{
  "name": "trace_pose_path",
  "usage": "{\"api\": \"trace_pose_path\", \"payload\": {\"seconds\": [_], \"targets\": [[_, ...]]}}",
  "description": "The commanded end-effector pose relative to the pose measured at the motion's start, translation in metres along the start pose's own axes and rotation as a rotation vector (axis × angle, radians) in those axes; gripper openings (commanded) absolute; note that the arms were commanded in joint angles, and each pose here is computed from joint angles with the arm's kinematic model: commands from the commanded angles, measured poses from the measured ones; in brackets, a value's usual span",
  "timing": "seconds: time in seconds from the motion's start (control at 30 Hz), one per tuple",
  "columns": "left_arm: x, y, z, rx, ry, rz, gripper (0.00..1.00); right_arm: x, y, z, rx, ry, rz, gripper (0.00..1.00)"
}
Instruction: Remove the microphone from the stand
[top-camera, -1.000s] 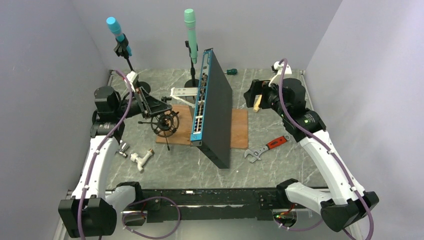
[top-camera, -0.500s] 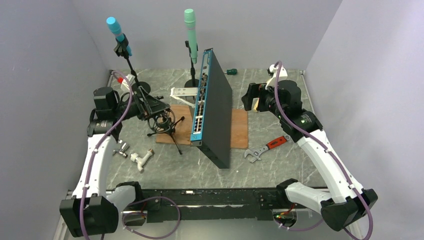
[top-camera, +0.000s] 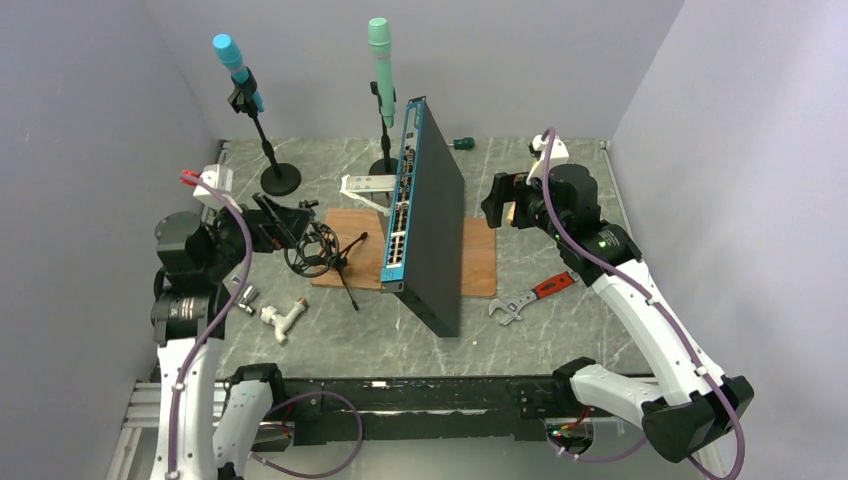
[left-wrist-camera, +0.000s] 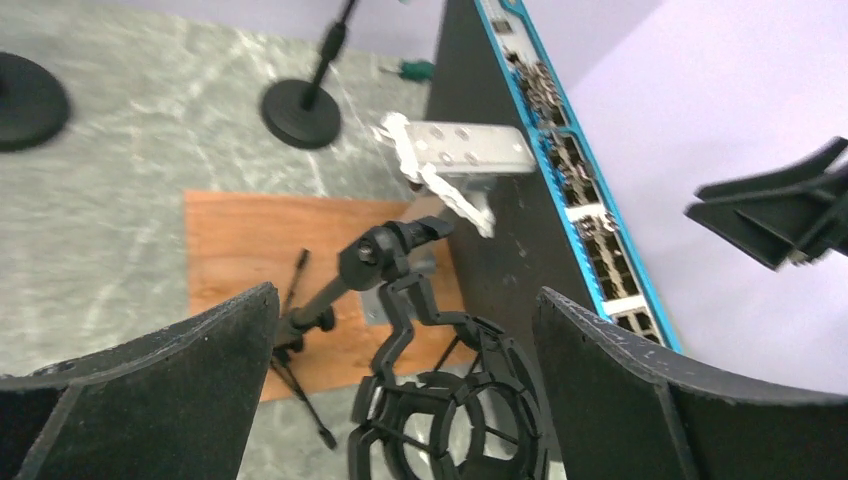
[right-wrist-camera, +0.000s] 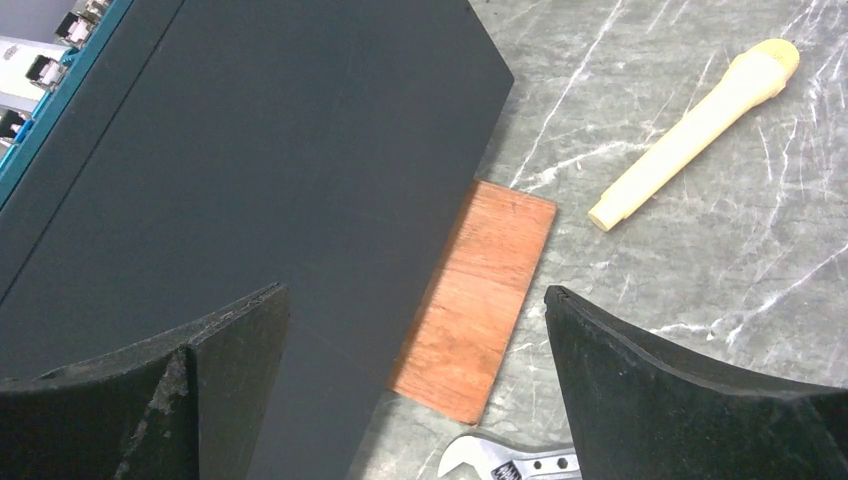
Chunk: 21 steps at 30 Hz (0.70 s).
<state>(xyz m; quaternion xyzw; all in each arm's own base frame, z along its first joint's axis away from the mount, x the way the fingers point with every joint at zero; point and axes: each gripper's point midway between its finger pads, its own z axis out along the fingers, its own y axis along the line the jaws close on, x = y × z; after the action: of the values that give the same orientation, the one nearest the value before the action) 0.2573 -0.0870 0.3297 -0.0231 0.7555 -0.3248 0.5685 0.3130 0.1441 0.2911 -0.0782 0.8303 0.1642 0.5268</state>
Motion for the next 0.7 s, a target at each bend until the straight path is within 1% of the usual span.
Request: {"api": "trace_pose_path", "payload": {"seconds": [0.0,0.13,0.23,0.3,0.33,0.4,0.47,0.53,0.57,0.67], "targets": [[-0.027,0.027,-0.022,-0.211,-0.163,0.103,0.99,-0.007,0.004,-0.001,-0.022,-0.031,-0.021,1.00],[-0.027,0.062,-0.046,-0.439,-0.224,0.092,1.00,-0.005,0.004,0.004,-0.021,-0.027,-0.025,1.00],[-0.027,0.095,-0.067,-0.658,-0.277,0.025,0.99,-0.005,0.004,0.006,-0.021,-0.023,-0.030,1.00],[-0.023,0.112,-0.075,-0.754,-0.300,-0.013,0.99,-0.006,0.004,0.005,-0.022,-0.027,-0.031,1.00],[-0.020,0.117,-0.074,-0.771,-0.296,-0.028,0.99,-0.006,0.004,0.004,-0.022,-0.031,-0.032,1.00],[-0.010,0.119,-0.057,-0.721,-0.253,-0.034,0.99,-0.006,0.004,0.003,-0.023,-0.036,-0.031,1.00],[0.004,0.112,-0.031,-0.584,-0.192,-0.025,0.99,-0.006,0.003,0.003,-0.022,-0.038,-0.030,1.00],[0.020,0.106,-0.011,-0.466,-0.150,-0.044,0.98,-0.004,0.003,0.002,-0.022,-0.033,-0.030,1.00],[0.027,0.106,-0.004,-0.427,-0.143,-0.056,0.96,-0.003,0.003,0.001,-0.022,-0.032,-0.030,1.00],[0.049,0.116,0.005,-0.383,-0.138,-0.115,0.96,-0.004,0.003,-0.002,-0.024,-0.036,-0.031,1.00]]}}
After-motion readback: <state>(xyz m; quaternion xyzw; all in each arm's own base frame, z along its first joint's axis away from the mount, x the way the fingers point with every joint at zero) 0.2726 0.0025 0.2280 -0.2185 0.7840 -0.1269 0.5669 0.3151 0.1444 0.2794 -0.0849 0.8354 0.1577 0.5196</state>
